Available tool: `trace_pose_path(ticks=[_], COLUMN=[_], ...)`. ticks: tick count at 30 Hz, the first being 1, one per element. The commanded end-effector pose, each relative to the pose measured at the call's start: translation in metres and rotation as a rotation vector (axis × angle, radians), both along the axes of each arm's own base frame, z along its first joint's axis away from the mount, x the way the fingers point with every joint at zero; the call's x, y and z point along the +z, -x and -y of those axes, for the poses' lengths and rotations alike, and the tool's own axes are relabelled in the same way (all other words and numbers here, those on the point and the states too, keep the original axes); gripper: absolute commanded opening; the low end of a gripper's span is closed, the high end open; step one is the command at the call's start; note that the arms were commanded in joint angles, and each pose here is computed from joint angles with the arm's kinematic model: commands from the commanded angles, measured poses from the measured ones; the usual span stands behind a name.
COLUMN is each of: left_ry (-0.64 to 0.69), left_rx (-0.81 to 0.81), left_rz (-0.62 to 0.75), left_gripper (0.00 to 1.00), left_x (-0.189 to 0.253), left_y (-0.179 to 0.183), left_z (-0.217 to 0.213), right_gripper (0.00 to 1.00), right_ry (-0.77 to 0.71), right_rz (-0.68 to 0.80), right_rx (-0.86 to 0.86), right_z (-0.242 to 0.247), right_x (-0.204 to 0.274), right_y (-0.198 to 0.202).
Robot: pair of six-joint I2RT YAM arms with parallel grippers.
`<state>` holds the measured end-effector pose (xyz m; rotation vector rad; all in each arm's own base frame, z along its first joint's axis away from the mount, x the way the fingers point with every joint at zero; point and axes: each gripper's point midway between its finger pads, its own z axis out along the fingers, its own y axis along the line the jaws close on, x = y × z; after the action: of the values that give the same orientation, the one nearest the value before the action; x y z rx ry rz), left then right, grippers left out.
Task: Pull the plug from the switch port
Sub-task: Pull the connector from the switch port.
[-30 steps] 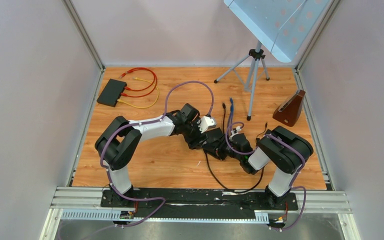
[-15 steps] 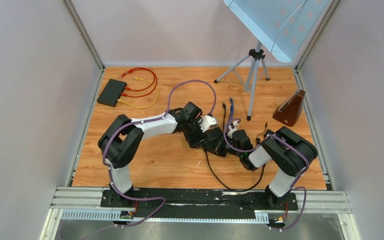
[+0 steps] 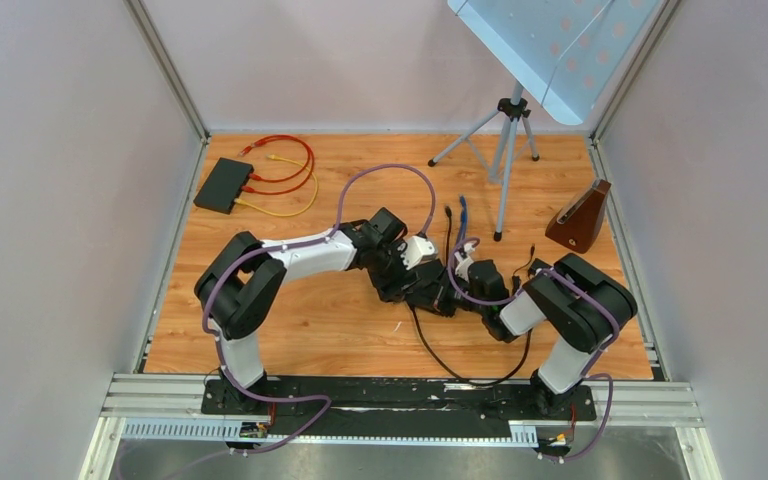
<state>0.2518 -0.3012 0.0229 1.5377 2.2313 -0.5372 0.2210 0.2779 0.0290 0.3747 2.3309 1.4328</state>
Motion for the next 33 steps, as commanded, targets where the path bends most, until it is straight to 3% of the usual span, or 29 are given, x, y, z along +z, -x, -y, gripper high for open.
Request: trace_pose_path(ticks=[1,7,16,19,23,26,33], left_ry=[-0.189,-0.193,-0.168,-0.142,-0.111,-0.097,-0.042], left_rx=[0.099,0.128,0.089,0.058,0.063,0.075,0.132], left_rz=[-0.06,-0.051,-0.067,-0.079,-0.056,-0.038,0.068], left_gripper=[0.6,0.6,0.61,0.67,0.82,0.95,1.0], left_x=[-0.029,-0.029,-0.026,-0.023,-0.012,-0.004,0.025], left_y=[0.013,0.008,0.013,0.018,0.017,0.015,0.0], left_z=[-0.054,-0.058,-0.054,-0.05,-0.048,-0.047,-0.046], right_gripper=[0.0,0.0,0.01,0.14,0.31,0.5,0.53], right_ry=[0.007,-0.129,-0.064,0.021,0.216,0.338,0.389], right_rz=[-0.106,-0.211,-0.182,-0.124,-0.063,-0.018,0.048], right_rx=[0.148,0.078,0.05,0.033,-0.035,-0.052,0.057], right_z=[0.005,0.008,0.015,0.018,0.037,0.053,0.061], right_x=[-0.019,-0.01,-0.016,-0.013,-0.013,-0.01,0.012], right_y=[0.042,0.047,0.044,0.031,0.012,0.007,0.027])
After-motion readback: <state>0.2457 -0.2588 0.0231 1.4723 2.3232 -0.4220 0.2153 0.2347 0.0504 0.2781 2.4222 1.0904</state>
